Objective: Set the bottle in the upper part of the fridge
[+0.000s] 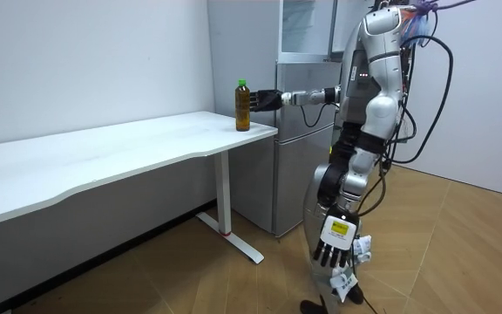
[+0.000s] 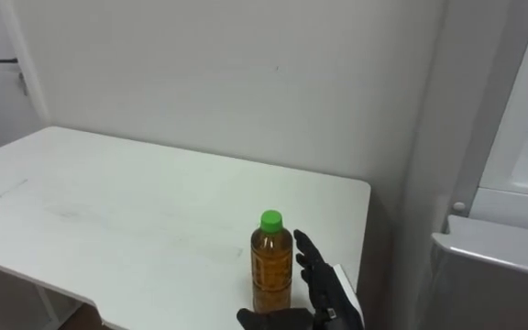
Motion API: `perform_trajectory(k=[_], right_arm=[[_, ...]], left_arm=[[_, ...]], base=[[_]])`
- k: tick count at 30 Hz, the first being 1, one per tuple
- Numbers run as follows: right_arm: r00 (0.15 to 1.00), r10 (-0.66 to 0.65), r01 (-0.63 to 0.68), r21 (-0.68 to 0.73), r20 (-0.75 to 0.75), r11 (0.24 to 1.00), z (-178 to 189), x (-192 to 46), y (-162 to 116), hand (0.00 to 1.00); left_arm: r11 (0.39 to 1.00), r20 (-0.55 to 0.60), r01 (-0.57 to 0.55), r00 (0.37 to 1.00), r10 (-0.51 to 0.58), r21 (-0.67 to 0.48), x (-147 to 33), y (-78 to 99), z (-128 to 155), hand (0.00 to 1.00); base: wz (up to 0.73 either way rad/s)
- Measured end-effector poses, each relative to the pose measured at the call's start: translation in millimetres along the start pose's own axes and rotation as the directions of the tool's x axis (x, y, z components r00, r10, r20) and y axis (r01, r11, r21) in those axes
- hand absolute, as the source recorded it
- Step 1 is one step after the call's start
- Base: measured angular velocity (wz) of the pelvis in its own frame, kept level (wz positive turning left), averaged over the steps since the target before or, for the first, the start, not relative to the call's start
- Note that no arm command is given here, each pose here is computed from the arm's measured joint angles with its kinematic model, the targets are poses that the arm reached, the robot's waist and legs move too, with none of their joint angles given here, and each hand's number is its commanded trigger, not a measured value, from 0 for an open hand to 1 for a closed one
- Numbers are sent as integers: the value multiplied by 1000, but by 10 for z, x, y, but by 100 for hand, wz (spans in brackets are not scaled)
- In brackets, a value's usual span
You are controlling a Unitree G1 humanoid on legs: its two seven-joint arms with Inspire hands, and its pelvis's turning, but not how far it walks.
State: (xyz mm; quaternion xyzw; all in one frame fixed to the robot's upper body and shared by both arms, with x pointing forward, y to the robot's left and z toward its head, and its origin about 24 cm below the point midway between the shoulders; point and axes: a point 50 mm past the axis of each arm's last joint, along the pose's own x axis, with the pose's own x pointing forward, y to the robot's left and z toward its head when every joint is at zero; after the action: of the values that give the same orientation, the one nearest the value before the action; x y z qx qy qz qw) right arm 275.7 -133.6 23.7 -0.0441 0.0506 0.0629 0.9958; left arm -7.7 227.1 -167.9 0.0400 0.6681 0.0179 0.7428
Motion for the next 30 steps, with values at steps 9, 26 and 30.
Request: perform_trajectory(k=[9, 26, 30], right_arm=[[1000, 23, -22, 21, -4, 1000, -4, -2, 57, 0], [1000, 24, -25, 63, 19, 998, 77, 53, 97, 0], [1000, 20, -21, 86, 15, 996, 76, 54, 84, 0]], left_arm=[[1000, -3, 5, 1000, -5, 10, 1, -11, -3, 0], [1000, -19, 11, 1000, -10, 18, -1, -26, -51, 0], [1000, -22, 14, 1000, -14, 18, -3, -29, -60, 0]], base=[[0], [2], [11]])
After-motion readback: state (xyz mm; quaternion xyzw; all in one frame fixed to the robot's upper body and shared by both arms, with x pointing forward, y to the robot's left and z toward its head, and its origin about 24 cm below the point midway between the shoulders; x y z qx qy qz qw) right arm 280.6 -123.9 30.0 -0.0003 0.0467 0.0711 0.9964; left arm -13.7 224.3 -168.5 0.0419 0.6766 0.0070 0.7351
